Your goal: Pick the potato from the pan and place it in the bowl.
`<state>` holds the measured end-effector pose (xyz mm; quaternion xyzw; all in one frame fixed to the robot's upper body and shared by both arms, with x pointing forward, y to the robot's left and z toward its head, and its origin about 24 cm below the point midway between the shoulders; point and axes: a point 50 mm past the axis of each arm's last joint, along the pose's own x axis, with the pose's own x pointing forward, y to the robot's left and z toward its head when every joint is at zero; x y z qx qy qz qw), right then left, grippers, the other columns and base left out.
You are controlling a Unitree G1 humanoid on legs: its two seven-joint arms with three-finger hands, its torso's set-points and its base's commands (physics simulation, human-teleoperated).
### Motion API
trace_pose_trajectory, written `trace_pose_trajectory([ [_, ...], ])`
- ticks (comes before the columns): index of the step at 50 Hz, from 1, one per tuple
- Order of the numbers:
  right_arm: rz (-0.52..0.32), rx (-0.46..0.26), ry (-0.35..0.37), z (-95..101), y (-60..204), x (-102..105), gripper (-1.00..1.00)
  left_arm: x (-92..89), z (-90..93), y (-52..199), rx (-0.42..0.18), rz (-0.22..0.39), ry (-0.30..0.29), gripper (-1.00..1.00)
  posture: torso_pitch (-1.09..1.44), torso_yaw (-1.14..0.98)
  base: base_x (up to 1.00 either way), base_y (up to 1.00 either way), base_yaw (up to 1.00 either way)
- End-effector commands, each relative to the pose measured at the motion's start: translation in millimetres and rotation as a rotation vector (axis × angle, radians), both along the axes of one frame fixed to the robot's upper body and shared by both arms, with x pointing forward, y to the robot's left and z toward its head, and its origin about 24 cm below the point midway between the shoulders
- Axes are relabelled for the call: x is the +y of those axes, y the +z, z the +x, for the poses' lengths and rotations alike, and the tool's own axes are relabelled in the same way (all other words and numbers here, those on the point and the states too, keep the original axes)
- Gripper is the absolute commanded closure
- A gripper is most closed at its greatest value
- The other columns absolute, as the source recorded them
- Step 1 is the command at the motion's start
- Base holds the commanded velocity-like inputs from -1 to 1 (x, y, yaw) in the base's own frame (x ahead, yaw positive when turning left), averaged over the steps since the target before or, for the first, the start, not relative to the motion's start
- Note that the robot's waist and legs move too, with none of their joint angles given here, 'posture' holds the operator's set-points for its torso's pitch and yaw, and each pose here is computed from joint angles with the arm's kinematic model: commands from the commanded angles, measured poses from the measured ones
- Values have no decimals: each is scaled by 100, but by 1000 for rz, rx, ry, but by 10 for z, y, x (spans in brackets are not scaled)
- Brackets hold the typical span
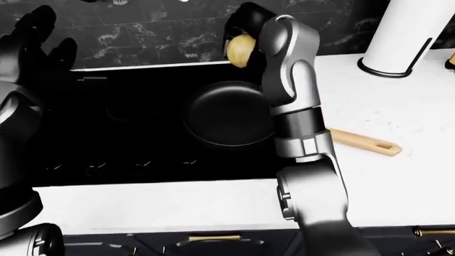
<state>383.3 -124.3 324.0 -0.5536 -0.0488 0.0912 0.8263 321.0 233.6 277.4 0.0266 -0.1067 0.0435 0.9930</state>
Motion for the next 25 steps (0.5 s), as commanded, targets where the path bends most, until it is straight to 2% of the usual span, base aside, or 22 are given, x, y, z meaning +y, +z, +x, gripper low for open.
trace_pose_trajectory([
  [1, -5, -76, 18, -53, 186, 48, 100, 46, -52, 147, -70, 8, 21, -100, 0, 0, 0, 31, 0],
  [25, -10, -66, 10, -22, 79, 31, 100, 58, -69, 157, -73, 8, 24, -100, 0, 0, 0, 32, 0],
])
